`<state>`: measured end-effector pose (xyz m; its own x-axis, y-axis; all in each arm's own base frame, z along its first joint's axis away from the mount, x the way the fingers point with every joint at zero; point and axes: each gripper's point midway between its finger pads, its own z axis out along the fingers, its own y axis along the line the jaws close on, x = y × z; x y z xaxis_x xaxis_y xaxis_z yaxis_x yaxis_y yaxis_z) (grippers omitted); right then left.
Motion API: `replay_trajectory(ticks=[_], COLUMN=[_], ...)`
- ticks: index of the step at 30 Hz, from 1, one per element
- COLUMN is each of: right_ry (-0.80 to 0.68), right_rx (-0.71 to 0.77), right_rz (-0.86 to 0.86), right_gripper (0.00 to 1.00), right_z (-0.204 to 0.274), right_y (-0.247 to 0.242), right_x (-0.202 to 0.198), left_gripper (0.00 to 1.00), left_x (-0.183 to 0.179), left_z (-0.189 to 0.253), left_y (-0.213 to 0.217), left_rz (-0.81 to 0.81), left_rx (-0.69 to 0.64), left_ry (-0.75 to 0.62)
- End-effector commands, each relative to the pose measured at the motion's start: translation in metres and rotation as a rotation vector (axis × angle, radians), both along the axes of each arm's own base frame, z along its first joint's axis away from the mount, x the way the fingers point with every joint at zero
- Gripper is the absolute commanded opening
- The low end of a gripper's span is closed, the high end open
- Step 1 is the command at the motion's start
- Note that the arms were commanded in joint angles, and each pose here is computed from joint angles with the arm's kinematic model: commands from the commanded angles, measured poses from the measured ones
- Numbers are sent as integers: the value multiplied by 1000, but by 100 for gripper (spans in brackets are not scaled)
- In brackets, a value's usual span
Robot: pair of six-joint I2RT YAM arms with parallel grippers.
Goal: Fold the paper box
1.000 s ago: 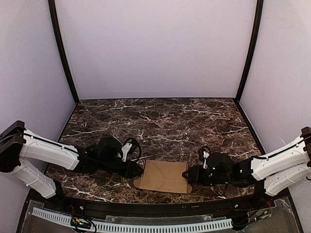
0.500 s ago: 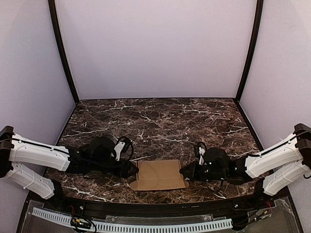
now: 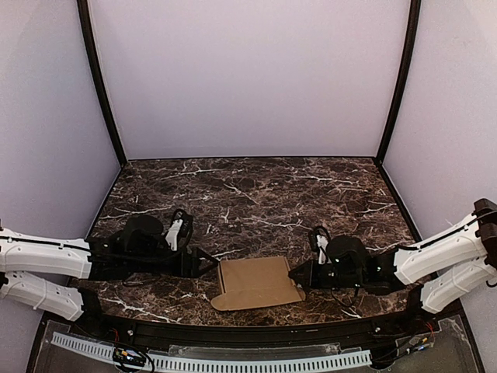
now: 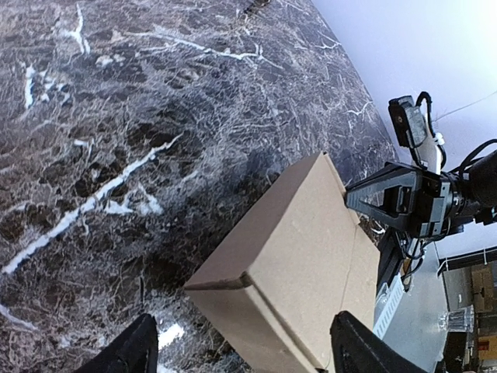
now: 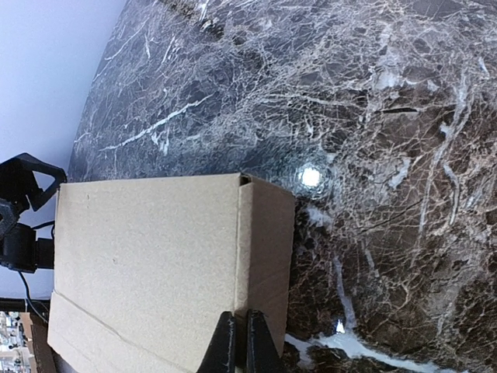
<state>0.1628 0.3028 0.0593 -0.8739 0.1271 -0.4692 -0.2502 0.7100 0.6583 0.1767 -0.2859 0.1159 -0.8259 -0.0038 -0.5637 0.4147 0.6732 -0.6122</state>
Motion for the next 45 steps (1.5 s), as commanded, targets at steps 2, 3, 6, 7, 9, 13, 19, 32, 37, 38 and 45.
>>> replay_trajectory(ticks=[2,3,6,7,9,13,19,32,37,38,45], right_ry=[-29,-30,-33,-35,-36,-41,-46,-58,-55,-56,-54], right_rx=[-25,-24,-17,-13,-10,-2,10,20,16,14,-10], right_rz=[-7,-7,-9,-10,-8,-4,4,15,14,14,17], right_gripper=[0,0,0,0,0,0,0,0,0,0,0], right_z=[-4,-4,-5,-4,-4,-4,-2,0,-1,-1,-4], right_y=[-7,-7,-7,-7,-5,-2,2,6,4,4,0], right_x=[4,3,4,4,5,6,7,8,7,7,5], left_gripper=[80,80,82,82,86,88,88,81,79,78,78], left_x=[-17,-16,-24,-24,-27,-30,-30,-28,-30,-31,-34], left_z=[-20,-17,-21,-19,-16,-12,-13,-27,-32,-33,-44], left_y=[4,3,1,-2,-9,-18,-29,-40,-39,-38,-28], left_rz=[47,63,54,55,35,13,-3,13,11,11,26], left_rx=[-107,-150,-200,-223,-272,-345,-394,-481,-487,-484,-383], left_ry=[177,194,249,263,294,333,379,479,499,499,477])
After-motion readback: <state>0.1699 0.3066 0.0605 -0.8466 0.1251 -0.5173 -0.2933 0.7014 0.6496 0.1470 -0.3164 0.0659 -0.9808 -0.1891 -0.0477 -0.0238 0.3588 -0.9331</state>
